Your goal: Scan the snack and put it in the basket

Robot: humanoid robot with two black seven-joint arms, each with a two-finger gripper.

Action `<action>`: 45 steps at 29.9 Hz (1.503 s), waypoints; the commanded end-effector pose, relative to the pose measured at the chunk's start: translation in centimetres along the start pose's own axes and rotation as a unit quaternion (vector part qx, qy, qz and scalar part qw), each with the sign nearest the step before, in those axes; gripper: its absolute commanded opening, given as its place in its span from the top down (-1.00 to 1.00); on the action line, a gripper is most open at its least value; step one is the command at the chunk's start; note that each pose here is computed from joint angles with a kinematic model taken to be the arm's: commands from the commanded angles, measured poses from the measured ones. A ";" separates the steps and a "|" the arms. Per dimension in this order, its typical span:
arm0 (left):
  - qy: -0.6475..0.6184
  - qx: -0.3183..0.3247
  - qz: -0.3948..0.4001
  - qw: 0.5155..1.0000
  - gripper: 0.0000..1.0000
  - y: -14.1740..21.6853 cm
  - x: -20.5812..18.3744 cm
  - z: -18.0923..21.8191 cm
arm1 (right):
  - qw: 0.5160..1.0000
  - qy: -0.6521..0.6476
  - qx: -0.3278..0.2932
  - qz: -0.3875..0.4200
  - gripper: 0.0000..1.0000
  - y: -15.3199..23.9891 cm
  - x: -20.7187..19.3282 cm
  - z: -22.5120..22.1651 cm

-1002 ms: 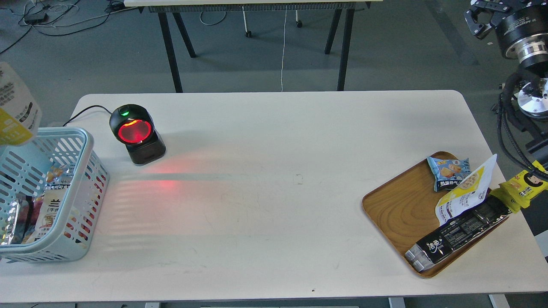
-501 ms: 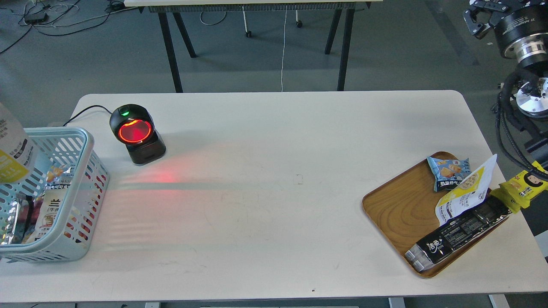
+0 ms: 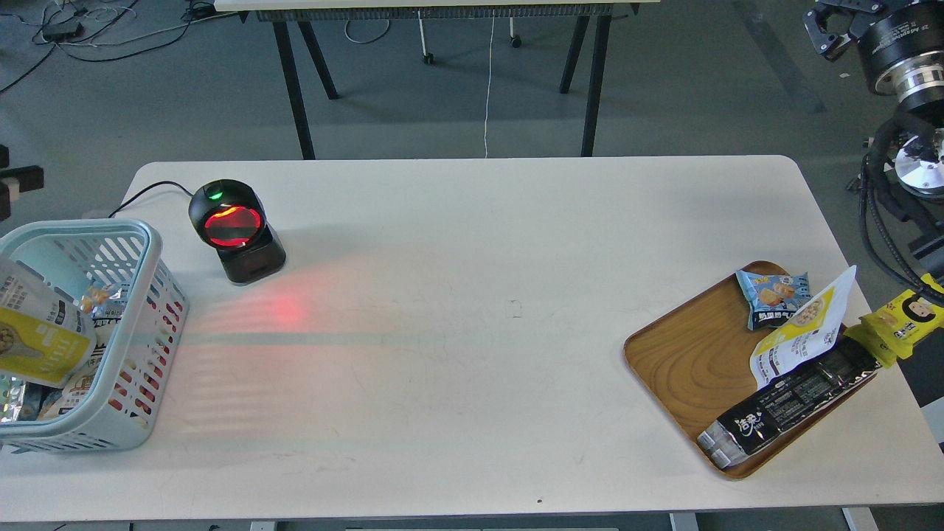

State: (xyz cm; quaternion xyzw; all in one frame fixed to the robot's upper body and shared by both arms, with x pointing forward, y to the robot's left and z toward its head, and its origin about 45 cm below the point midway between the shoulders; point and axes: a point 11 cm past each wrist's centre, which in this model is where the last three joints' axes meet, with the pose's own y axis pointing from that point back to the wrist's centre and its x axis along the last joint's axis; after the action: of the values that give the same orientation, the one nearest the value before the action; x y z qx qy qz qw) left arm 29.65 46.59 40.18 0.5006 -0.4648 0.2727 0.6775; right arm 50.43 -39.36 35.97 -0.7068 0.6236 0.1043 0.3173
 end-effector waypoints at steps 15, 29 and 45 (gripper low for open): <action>0.477 -0.243 0.223 0.815 -1.00 -14.9 9.7 6.7 | 1.000 -0.007 -0.002 -0.003 -0.97 -0.4 -0.4 -0.4; 0.807 -0.268 0.228 0.474 -1.00 -26.0 7.2 6.0 | 0.994 -0.107 -0.012 0.021 -0.98 -0.6 -0.6 1.9; 0.866 -0.256 0.229 0.363 -1.00 -28.5 3.4 6.8 | 0.992 -0.111 -0.038 0.041 -0.99 1.2 1.2 5.0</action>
State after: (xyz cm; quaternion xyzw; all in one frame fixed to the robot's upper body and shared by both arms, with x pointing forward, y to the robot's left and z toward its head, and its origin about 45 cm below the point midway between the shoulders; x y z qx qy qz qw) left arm 52.48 29.62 32.01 -0.3341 0.2322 0.5644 0.7182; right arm 50.91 -37.52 31.36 -0.6762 0.6075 0.2172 0.3556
